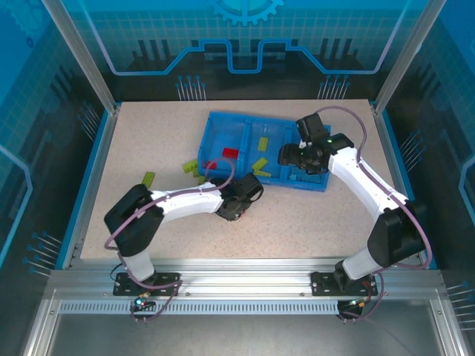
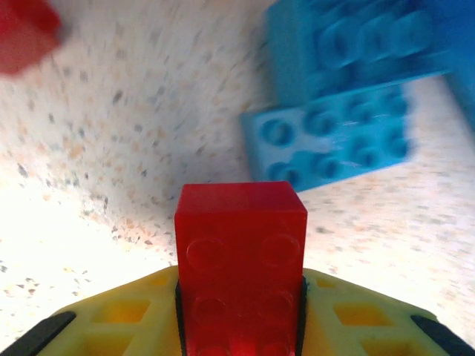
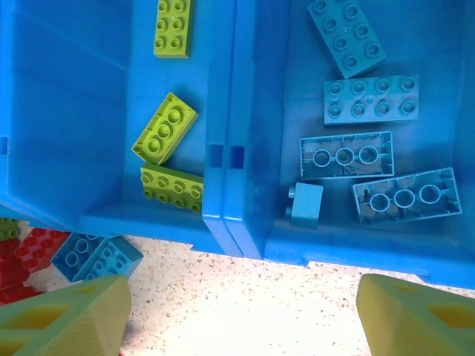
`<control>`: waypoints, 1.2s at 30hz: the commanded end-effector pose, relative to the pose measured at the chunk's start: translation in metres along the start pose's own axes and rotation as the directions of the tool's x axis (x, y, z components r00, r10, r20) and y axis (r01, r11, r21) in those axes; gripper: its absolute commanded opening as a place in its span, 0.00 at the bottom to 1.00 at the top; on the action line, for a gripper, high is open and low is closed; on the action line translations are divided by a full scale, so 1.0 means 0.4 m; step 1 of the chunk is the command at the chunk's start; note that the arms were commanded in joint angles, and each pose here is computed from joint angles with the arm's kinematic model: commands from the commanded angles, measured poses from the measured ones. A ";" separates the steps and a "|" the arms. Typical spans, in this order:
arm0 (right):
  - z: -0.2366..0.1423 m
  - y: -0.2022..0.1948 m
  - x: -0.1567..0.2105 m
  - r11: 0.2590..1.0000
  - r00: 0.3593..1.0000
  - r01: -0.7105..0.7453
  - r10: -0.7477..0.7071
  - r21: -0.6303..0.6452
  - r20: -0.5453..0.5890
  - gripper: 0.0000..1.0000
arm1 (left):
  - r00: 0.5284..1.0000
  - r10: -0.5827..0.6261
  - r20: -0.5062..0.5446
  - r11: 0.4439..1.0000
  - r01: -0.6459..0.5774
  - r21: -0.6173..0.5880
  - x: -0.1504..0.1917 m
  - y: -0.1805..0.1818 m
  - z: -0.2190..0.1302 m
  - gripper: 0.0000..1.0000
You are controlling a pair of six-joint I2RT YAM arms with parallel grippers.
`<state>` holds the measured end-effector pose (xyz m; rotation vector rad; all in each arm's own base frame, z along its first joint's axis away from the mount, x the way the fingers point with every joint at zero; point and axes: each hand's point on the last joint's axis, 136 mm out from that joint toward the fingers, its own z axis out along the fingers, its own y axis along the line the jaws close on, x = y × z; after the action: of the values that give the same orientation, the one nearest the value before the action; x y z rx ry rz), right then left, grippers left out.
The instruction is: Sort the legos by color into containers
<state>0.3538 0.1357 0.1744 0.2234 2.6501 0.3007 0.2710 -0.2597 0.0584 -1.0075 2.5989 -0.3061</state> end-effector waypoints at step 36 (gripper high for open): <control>0.151 0.246 0.329 0.991 0.986 0.127 -0.131 -0.043 -0.107 0.80 | 0.931 0.332 0.155 0.915 -0.357 0.186 -0.527 -0.236 -0.004 0.71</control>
<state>0.2732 0.2540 0.0904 0.0315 2.7643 0.3364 0.4780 -0.1822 0.1087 -0.4571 2.5508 -0.3336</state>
